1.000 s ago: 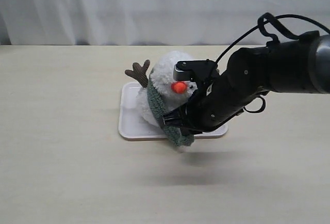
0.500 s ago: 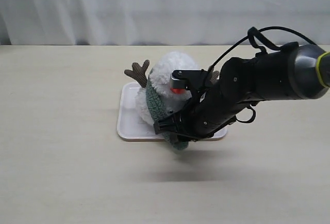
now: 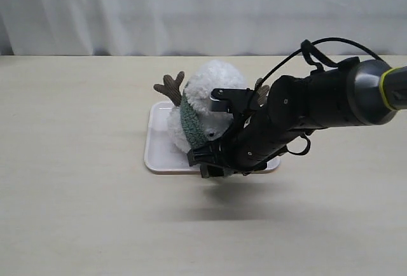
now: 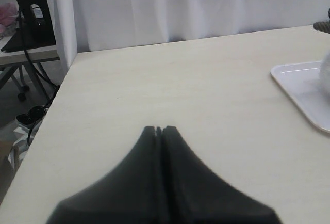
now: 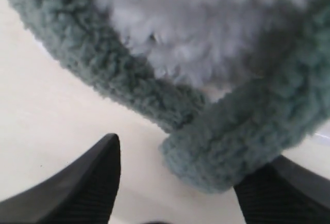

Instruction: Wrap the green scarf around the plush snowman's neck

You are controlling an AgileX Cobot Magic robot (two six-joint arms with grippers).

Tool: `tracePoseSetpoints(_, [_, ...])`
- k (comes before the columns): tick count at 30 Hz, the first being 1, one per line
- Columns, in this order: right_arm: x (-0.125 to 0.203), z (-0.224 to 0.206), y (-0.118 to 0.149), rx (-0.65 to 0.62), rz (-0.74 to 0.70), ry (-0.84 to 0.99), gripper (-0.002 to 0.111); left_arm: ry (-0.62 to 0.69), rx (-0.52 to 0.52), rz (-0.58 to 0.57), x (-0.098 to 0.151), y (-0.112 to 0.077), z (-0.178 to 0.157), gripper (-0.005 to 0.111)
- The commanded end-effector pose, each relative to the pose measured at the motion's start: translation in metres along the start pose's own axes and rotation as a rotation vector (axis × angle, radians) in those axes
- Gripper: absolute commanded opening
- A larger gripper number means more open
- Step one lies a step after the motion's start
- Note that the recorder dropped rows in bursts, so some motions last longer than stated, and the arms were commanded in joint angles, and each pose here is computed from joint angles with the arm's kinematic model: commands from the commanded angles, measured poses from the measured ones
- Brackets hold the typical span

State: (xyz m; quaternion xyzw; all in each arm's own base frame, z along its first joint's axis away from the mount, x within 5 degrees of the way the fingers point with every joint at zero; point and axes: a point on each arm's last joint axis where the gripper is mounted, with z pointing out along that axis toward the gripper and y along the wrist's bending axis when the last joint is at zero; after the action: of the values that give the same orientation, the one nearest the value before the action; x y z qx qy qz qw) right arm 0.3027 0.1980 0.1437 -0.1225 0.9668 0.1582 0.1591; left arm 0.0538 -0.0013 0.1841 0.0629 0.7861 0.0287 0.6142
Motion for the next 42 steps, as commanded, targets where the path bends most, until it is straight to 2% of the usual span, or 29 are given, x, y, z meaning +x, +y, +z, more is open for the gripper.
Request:
tracePoseSetpoints(1, [-0.002,0.008,-0.001,-0.009,-0.012,-0.023,0.058,-0.011,-0.001,-0.003,0.0,0.0,0.0,0.0])
tracePoseSetpoints(8, [-0.002,0.02,-0.005,0.001,-0.071,-0.044,0.058,-0.011,-0.001,-0.003,0.0,0.0,0.0,0.0])
tracePoseSetpoints(11, [-0.006,0.021,-0.005,0.009,-0.075,-0.084,0.054,-0.011,-0.001,-0.003,0.0,0.0,0.0,0.0])
tracePoseSetpoints(20, [-0.005,0.023,-0.006,0.011,-0.091,-0.079,0.005,-0.011,-0.001,-0.003,0.0,0.0,0.0,0.0])
tracePoseSetpoints(29, [0.004,0.023,-0.005,-0.003,-0.154,0.021,0.004,-0.009,-0.001,-0.003,0.0,0.0,0.0,0.0])
tracePoseSetpoints(42, [0.002,0.023,-0.006,0.003,-0.165,-0.002,0.004,-0.009,-0.001,-0.003,0.0,0.0,0.0,0.0])
